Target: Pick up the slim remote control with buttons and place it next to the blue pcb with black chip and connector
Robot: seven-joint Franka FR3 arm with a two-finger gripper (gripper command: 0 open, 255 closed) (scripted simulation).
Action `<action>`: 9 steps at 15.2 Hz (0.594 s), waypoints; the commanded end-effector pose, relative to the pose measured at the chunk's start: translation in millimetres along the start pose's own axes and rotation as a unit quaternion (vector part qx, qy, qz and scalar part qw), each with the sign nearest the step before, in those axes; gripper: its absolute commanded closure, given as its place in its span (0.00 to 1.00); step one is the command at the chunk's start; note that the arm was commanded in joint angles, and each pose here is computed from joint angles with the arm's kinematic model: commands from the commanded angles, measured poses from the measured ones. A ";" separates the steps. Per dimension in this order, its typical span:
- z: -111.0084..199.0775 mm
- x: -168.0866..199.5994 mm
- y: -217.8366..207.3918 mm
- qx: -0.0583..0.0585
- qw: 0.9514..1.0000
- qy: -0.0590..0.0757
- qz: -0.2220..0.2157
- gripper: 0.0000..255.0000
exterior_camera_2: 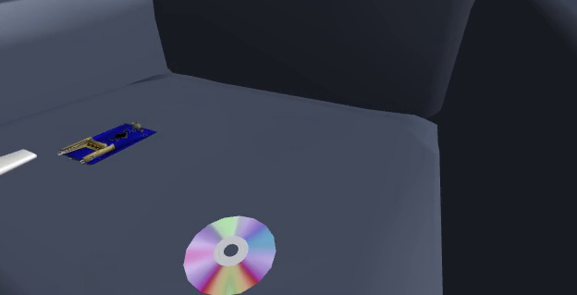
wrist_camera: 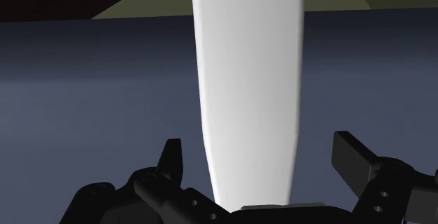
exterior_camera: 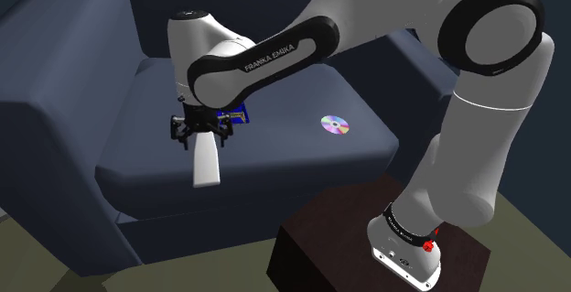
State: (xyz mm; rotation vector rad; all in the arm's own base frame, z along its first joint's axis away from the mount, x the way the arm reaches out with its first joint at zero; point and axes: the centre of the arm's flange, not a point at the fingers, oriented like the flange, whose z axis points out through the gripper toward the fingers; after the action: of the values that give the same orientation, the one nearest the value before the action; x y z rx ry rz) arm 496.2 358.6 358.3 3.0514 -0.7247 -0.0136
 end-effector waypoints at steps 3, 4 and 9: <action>-32.2 0.5 -0.7 0.000 1.000 0.000 0.000 0.00; -32.2 0.5 -0.7 0.000 1.000 0.000 0.000 0.00; -32.2 0.5 -0.7 0.000 1.000 0.000 0.000 0.00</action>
State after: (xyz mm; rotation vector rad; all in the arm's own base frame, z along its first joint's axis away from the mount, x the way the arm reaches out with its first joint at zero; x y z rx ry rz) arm 497.3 359.1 390.4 3.0509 -0.7242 -0.0146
